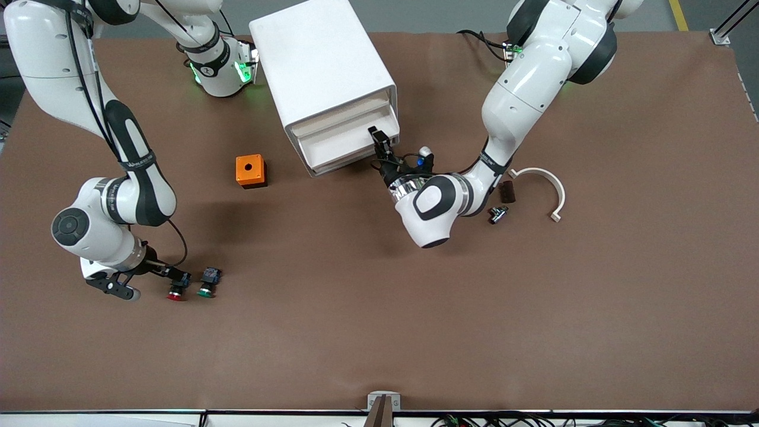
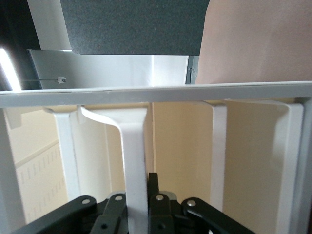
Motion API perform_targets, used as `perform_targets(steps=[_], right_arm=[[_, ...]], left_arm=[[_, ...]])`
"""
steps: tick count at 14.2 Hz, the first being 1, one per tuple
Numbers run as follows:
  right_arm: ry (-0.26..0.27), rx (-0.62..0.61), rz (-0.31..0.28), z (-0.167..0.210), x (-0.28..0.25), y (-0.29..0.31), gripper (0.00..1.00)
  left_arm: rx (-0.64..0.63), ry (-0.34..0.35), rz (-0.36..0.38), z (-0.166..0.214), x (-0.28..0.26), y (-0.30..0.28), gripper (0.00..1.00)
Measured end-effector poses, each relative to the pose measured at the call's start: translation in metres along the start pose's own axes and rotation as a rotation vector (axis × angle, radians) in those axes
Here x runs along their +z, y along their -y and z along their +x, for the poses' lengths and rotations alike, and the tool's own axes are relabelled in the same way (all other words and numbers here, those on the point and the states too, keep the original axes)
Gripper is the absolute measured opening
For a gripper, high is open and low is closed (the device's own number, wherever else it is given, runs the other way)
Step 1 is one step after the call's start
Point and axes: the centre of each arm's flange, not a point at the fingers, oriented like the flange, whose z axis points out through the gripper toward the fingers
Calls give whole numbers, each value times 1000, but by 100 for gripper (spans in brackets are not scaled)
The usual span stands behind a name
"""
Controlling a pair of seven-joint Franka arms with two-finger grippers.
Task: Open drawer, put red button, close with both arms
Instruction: 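Grasp the red push-button switch with the right gripper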
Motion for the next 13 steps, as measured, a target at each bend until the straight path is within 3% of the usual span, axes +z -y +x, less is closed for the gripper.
perform_targets(steps=[5, 13], right_arm=[[-13, -2, 4, 6, -2, 5, 100], [12, -28, -1, -1, 18, 21, 100]], left_arm=[[0, 57, -1, 12, -35, -1, 10], [-3, 103, -6, 22, -64, -2, 11]])
